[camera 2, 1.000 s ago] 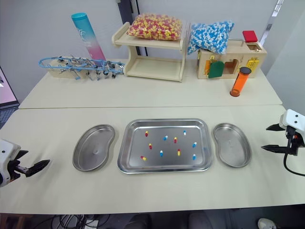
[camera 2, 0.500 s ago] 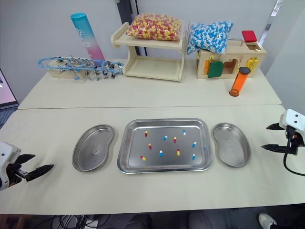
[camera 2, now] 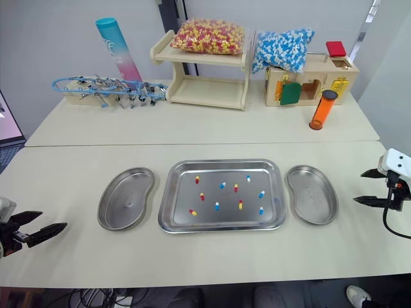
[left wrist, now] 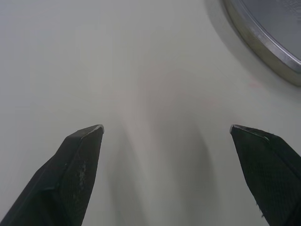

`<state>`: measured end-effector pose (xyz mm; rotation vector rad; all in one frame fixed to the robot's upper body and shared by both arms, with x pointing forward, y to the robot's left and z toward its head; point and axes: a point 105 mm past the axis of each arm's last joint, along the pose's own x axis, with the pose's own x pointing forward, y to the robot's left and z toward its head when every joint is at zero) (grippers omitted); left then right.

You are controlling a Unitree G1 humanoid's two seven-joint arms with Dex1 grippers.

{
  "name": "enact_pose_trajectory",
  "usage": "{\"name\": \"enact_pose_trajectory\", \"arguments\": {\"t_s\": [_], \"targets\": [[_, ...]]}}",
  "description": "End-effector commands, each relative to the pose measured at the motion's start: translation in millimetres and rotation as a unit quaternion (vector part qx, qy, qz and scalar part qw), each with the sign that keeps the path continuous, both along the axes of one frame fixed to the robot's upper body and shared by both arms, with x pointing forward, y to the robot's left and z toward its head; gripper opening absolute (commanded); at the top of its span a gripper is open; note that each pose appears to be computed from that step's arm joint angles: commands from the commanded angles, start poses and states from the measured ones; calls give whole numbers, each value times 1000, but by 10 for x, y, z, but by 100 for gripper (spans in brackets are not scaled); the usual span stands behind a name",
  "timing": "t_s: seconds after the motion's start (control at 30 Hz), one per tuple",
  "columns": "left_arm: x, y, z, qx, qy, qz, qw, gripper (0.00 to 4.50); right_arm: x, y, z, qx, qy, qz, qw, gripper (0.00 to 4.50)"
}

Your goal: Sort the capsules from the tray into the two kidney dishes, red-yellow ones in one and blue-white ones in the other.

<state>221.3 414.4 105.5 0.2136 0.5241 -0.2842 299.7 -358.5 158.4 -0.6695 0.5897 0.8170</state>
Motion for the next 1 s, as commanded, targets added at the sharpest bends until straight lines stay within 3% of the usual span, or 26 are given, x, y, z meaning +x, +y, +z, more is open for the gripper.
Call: {"name": "enact_pose_trajectory", "arguments": {"t_s": [0.03, 0.27, 0.43, 0.7, 0.87, 1.0], "targets": [[1, 3, 146, 0, -26, 5, 1000, 446, -26, -90, 190, -13, -33, -8, 999, 450], [-53, -86, 188, -9, -26, -5, 1000, 446, -12, -6, 259, -13, -50, 16, 999, 450], [-102, -264, 258, -1, -23, -44, 999, 446, 2, 375, 378, 16, -72, 83, 994, 450], [-230, -571, 410, -23, -105, -74, 991, 446, -396, 1349, 343, 122, -57, 227, 965, 450], [-320, -616, 321, -12, -44, -76, 996, 446, -596, 1831, 350, 197, -58, 266, 942, 450], [-249, -815, 430, 0, -53, -106, 993, 446, -776, 2139, 349, 254, -48, 283, 924, 450]]}}
